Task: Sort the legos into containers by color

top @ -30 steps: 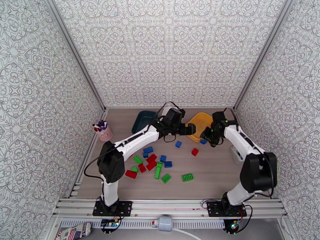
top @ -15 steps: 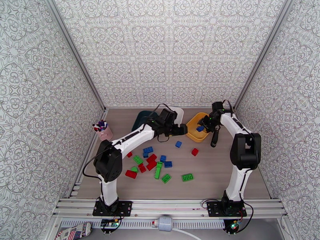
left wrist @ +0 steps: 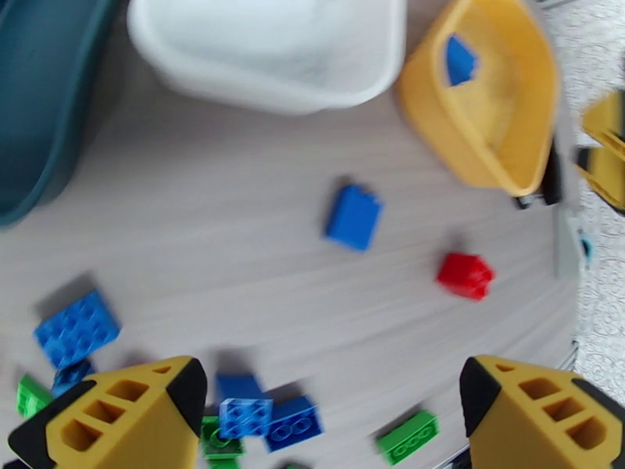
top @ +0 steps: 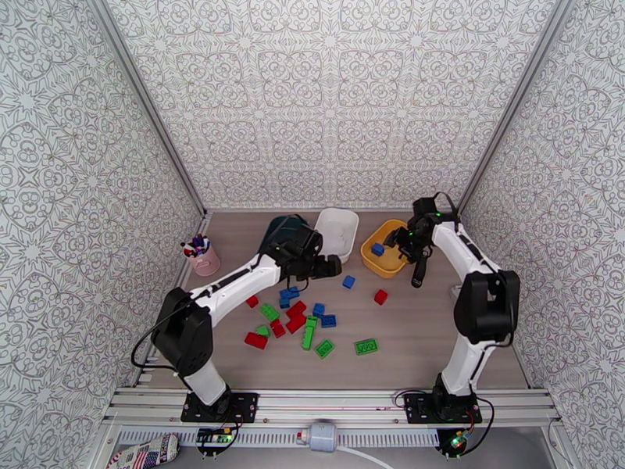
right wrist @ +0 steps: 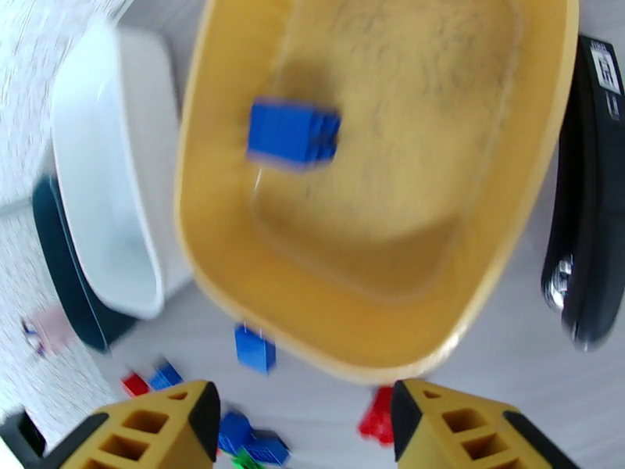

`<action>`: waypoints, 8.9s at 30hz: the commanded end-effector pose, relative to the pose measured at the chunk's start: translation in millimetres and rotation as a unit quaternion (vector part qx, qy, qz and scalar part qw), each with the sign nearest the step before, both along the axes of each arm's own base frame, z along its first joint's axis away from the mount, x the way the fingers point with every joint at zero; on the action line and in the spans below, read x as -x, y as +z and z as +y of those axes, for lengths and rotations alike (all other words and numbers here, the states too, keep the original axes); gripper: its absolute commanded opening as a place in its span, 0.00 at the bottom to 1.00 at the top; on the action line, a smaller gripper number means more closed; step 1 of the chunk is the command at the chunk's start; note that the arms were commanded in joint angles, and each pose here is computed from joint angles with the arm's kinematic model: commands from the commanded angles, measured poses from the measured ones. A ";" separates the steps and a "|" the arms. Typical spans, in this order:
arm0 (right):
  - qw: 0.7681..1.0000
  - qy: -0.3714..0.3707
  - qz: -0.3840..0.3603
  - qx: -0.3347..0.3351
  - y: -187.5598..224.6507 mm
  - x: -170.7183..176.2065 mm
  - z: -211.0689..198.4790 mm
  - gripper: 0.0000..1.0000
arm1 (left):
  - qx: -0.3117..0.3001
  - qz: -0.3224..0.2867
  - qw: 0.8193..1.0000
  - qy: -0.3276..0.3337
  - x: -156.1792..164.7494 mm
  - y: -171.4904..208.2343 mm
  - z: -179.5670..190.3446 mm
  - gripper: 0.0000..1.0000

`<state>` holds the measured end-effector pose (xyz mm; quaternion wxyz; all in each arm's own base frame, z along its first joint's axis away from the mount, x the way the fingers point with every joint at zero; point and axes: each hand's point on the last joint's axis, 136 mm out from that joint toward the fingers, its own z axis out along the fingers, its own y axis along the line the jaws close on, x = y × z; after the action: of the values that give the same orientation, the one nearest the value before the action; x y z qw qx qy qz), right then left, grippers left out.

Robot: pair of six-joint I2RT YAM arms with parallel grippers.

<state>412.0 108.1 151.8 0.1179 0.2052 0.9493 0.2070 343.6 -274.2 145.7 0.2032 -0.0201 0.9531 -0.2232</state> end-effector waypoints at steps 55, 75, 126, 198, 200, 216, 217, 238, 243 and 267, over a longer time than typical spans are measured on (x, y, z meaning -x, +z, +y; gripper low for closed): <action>0.907 0.358 0.058 0.214 -130.9 123.0 184.2 0.70 | 0.035 0.023 0.975 0.217 79.0 -27.0 123.5 0.96; 0.960 0.254 0.032 0.114 -84.3 95.3 147.9 0.31 | 0.055 0.020 0.995 0.084 39.8 -10.7 40.5 0.99; 0.993 0.103 -0.011 0.047 -8.5 19.8 50.4 0.65 | 0.025 -0.014 0.993 0.111 -11.7 12.8 39.6 0.99; 0.955 0.274 0.009 0.115 -33.0 49.4 189.9 0.31 | 0.100 0.031 0.986 0.132 18.8 -18.9 79.0 0.99; 0.963 0.248 -0.001 0.102 -21.3 36.6 175.7 0.31 | 0.107 0.030 0.988 0.104 8.5 -12.7 63.2 0.99; 0.997 0.012 -0.021 0.067 14.4 -41.4 -10.8 0.36 | 0.101 0.029 0.985 -0.139 -12.6 16.0 -113.7 0.99; 0.997 0.008 -0.018 0.068 12.9 -43.4 -15.7 0.38 | 0.098 0.028 0.983 -0.150 -10.0 16.7 -122.0 0.99; 0.996 0.036 -0.024 0.080 22.1 -32.9 -10.9 0.61 | 0.047 -0.030 0.996 -0.076 -22.3 32.6 -79.8 0.99; 0.994 0.063 -0.028 0.088 24.5 -18.8 12.2 0.58 | 0.028 -0.035 0.999 -0.020 -30.2 31.6 -48.7 0.99; 0.984 0.082 0.068 0.140 -79.5 33.8 129.1 0.59 | 0.001 -0.027 0.990 0.137 9.8 9.0 66.3 0.99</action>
<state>369.9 237.6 82.4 0.0574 0.0968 0.9906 0.0774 334.7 -218.3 149.3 0.2401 -0.1211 0.9437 -0.1928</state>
